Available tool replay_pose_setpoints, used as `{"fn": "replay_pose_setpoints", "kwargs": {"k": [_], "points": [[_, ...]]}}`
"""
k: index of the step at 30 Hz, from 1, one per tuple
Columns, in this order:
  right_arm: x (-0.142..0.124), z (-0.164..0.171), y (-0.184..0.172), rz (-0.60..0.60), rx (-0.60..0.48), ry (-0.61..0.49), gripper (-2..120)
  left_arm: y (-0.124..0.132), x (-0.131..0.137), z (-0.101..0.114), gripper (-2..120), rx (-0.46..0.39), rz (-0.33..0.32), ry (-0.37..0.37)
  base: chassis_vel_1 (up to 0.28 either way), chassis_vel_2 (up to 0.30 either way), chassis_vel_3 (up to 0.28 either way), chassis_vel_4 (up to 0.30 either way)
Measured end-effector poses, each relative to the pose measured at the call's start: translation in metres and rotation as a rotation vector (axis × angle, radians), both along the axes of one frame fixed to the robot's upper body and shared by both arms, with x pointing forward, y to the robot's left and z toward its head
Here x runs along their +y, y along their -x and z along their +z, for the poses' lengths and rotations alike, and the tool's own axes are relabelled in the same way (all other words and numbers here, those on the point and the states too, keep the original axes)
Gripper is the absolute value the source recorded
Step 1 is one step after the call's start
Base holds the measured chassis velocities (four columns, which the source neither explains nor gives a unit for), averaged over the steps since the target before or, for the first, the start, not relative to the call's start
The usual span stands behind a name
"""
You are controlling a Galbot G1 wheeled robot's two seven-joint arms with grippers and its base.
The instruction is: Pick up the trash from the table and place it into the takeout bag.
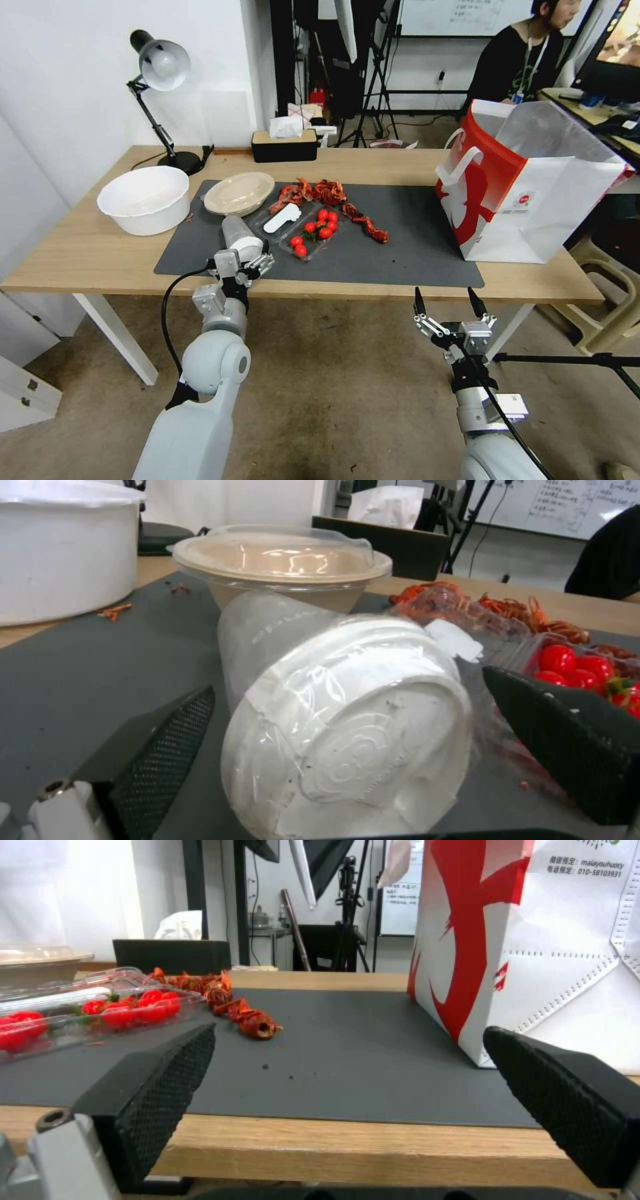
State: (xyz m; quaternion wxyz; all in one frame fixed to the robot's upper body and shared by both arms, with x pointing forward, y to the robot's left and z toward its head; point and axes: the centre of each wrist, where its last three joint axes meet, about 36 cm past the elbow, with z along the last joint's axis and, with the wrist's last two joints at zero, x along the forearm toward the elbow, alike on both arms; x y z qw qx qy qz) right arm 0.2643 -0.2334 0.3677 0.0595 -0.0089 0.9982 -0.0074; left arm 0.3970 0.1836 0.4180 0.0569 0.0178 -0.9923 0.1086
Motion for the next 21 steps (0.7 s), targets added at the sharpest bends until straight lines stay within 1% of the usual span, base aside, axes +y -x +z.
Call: {"fn": "replay_pose_setpoints", "kwargs": {"k": [11, 12, 13, 16, 17, 18, 21], "points": [[0.0002, -0.0008, 0.0001, -0.001, 0.002, 0.000, 100, -0.0043, -0.0010, -0.0034, 100, 0.008, 0.019, -0.025, 0.000, 0.000, 0.000, 0.000], [0.0002, -0.0011, 0.0001, -0.002, 0.002, 0.000, 99, -0.0047, -0.0012, -0.0036, 97, 0.011, 0.025, -0.030, 0.000, 0.000, 0.000, 0.000], [0.0002, -0.0011, 0.0001, -0.002, 0.002, 0.000, 99, -0.0047, -0.0012, -0.0036, 97, 0.011, 0.025, -0.030, 0.000, 0.000, 0.000, 0.000], [0.0005, -0.0020, -0.0002, -0.003, 0.003, 0.000, 99, -0.0063, -0.0011, -0.0039, 84, 0.016, 0.037, -0.040, 0.000, 0.000, 0.000, 0.000], [0.0005, -0.0020, -0.0002, -0.003, 0.003, 0.000, 99, -0.0063, -0.0011, -0.0039, 84, 0.016, 0.037, -0.040, 0.000, 0.000, 0.000, 0.000], [0.0008, -0.0026, -0.0002, -0.004, 0.004, 0.000, 99, -0.0069, -0.0007, -0.0046, 79, 0.017, 0.039, -0.048, 0.000, 0.000, 0.000, 0.000], [0.0014, -0.0032, -0.0004, -0.004, 0.005, -0.001, 98, -0.0077, 0.0001, -0.0061, 71, 0.021, 0.040, -0.058, 0.000, 0.000, 0.000, 0.000]]}}
